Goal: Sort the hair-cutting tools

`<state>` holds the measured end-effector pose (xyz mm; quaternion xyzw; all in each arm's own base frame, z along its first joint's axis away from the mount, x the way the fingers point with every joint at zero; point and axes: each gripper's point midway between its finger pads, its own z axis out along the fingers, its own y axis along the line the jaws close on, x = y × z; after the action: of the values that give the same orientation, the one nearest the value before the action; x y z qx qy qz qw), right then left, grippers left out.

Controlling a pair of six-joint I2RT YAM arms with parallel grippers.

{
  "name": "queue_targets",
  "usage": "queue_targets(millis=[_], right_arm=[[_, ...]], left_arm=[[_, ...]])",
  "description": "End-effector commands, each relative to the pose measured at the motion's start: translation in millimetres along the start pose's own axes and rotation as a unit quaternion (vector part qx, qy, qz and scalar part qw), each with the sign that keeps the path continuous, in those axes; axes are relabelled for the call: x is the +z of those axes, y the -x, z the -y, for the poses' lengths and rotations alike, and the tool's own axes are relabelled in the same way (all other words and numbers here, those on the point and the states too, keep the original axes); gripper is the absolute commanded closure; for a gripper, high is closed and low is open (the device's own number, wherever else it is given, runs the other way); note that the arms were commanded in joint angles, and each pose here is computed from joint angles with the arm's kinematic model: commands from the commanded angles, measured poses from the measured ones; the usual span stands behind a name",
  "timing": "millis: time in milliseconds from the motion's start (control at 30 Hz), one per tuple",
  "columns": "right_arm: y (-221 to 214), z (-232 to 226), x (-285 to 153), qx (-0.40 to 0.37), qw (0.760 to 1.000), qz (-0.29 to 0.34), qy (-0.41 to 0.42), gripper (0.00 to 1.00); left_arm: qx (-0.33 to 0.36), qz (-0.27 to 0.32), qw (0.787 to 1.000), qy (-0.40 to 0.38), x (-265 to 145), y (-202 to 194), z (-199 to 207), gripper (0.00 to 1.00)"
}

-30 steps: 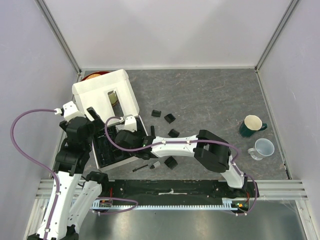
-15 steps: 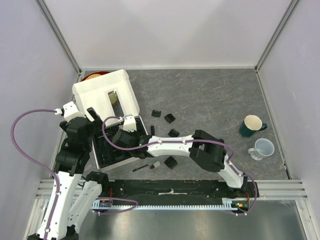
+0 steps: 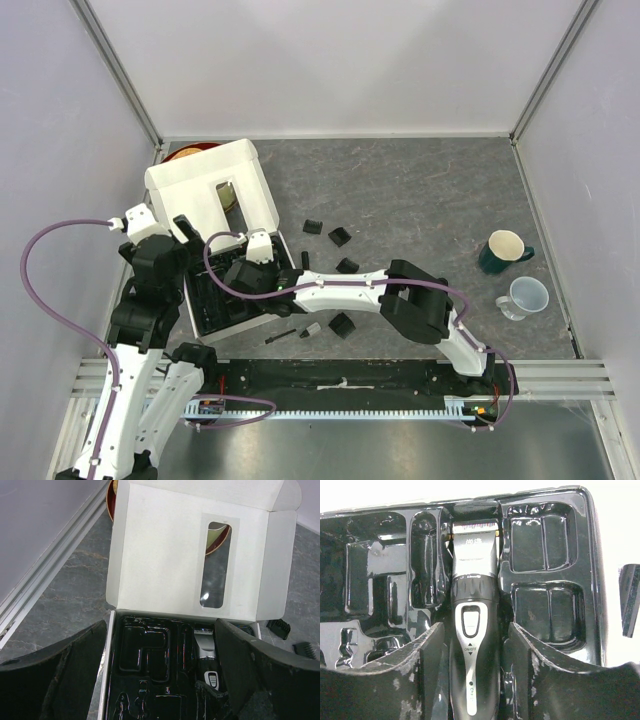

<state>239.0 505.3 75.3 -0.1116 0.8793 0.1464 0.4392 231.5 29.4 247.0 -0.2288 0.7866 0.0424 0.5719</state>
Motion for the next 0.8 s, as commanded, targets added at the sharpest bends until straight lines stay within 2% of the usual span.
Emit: queue_targets(millis=[0,267,600,767], right_arm=[[39.5,-18.2,-29.8,0.026,0.999,0.021,0.039,0.4],[30.8,-11.2,-45.9,0.01,0.998,-0.012,0.057,0.46],[-13.2,1.7,-52.2,-0.037,0.993,-0.09,0.067,0.55],[-30.7,8.1,-45.8,-0.041,0.992,-0.108,0.056,0.6]], left_arm=[[-0.021,0.029,0.999,0.003,-0.4,13.6,0.0,0.05],[-0.021,0.03,0.999,0.004,-0.5,13.3,-0.4,0.05],[-0.021,0.027,0.999,0.004,0.1,12.4,-0.1,0.05],[-0.023,0.027,0.999,0.001,0.0,12.4,0.9,0.05]])
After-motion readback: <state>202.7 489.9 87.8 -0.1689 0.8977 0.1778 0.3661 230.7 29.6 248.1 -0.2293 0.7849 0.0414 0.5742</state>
